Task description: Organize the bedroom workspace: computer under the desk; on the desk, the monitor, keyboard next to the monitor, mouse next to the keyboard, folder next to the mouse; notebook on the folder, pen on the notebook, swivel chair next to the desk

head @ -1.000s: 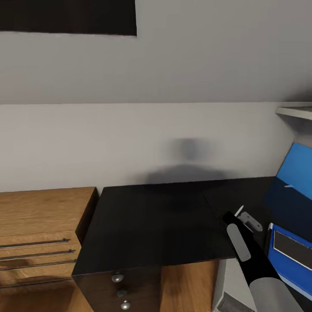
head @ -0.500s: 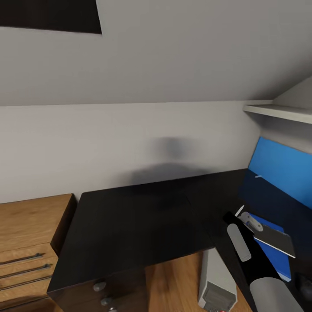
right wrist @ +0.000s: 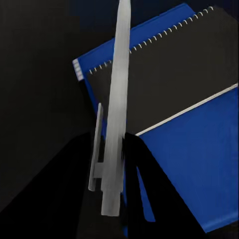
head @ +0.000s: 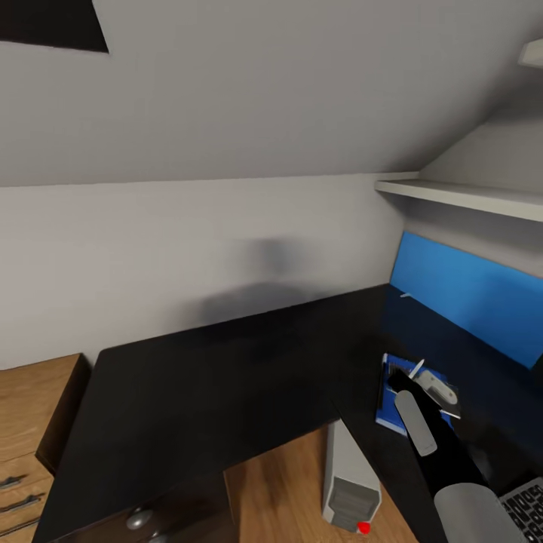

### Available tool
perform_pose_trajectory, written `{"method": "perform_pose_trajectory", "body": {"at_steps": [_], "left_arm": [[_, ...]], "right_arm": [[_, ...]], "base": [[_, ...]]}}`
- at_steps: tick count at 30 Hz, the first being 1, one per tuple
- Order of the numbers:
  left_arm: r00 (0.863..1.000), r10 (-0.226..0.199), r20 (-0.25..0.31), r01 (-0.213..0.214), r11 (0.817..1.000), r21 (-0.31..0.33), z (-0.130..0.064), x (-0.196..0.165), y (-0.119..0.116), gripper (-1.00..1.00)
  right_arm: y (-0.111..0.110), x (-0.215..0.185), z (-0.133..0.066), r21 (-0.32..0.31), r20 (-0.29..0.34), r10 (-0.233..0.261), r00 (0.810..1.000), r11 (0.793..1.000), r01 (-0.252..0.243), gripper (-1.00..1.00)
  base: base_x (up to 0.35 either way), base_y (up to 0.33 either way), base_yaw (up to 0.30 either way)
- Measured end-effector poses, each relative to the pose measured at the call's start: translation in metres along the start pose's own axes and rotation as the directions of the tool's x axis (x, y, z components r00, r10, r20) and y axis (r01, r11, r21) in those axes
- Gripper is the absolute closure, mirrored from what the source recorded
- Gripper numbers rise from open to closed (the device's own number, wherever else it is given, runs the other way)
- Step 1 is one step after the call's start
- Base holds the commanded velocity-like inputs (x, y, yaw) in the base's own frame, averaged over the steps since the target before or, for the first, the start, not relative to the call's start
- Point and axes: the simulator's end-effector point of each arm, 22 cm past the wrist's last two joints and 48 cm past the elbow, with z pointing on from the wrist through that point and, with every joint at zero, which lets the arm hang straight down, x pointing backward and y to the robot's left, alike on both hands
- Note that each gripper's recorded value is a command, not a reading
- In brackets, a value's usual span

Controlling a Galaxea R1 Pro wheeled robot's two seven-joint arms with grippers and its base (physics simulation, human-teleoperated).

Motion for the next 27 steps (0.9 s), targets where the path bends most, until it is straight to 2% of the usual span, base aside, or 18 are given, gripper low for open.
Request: {"method": "perform_pose_trajectory", "body": {"at_steps": [4, 9, 11, 13, 27], "left_arm": [[1.0, 0.0, 0.0, 0.0, 1.0, 0.0, 0.0, 0.0, 0.0, -1.0], [1.0, 0.0, 0.0, 0.0, 1.0, 0.0, 0.0, 0.0, 0.0, -1.0], [1.0, -0.011, 0.022, 0.011, 1.0, 0.009, 0.0, -0.008, -0.007, -1.0], [0.999, -0.015, 0.035, 0.014, 1.0, 0.01, 0.0, -0.011, -0.008, -1.0], [0.994, -0.014, 0.111, 0.013, 1.0, 0.011, -0.002, -0.029, -0.005, -1.0]], "right_arm": [[-0.001, 0.0, 0.0, 0.002, 0.0, -0.002, 1.0, 1.0, 0.002, 1.0], [0.003, -0.001, -0.001, -0.004, 0.017, -0.005, 1.0, 1.0, 0.005, 1.0], [0.008, -0.005, 0.0, -0.014, 0.025, -0.014, 1.0, 1.0, 0.014, 1.0], [0.016, -0.006, -0.003, -0.025, 0.025, 0.0, 1.0, 1.0, 0.001, 1.0], [0.014, -0.009, -0.004, -0.011, 0.03, 0.015, 0.999, 1.0, -0.014, 1.0]], "base": [[0.0, 0.0, -0.209], [0.0, 0.0, -0.039], [0.0, 0.0, 0.0], [0.0, 0.0, 0.0], [0.0, 0.0, 0.0]]}}
